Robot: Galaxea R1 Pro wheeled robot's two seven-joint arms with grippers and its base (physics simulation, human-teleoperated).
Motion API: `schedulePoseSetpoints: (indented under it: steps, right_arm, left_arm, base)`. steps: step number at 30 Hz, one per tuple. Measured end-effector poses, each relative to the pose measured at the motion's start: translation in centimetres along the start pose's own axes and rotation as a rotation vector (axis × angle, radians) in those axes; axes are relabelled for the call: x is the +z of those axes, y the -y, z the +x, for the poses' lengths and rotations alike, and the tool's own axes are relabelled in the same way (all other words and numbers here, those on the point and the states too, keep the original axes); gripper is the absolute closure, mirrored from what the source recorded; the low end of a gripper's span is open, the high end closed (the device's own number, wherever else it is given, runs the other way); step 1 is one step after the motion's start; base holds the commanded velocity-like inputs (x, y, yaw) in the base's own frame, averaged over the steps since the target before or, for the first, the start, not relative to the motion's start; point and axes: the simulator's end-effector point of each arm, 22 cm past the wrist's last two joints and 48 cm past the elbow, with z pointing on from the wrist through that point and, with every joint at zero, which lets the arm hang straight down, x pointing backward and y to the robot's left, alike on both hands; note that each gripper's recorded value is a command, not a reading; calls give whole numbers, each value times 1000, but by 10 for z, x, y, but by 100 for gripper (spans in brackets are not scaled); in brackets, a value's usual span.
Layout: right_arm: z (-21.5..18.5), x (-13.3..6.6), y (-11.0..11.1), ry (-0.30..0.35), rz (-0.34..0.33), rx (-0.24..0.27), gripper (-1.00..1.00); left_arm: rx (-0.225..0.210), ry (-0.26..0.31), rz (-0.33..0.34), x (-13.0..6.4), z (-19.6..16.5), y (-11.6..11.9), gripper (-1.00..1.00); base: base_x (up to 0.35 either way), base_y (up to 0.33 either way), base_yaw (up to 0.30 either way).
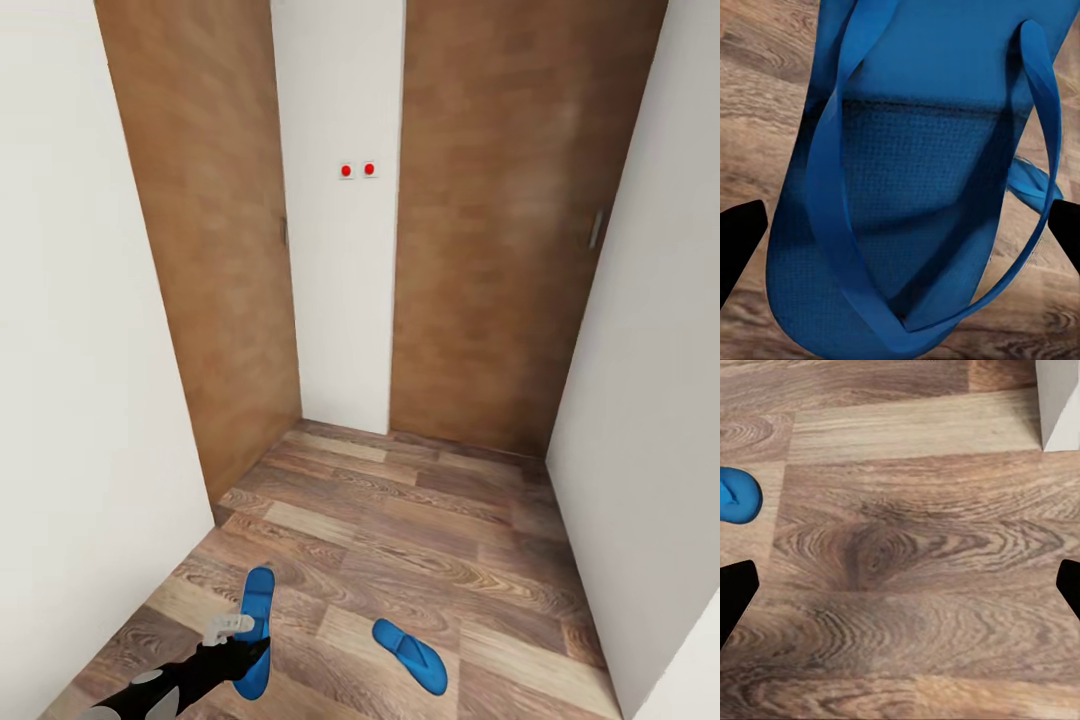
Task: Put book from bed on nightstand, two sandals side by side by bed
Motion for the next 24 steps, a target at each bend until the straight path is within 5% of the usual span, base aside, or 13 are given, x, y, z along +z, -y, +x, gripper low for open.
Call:
schedulePoseSetpoints:
  steps: [6,24]
  right_arm:
    - [0,0,0,1,0,0,-100]
    - [0,0,0,1,0,-1,-100]
  left_arm:
    - [0,1,1,0,-1,1,100]
    - [-1,1,3,1,0,2,100]
  base:
    - [71,-119,239]
    - [46,-84,70]
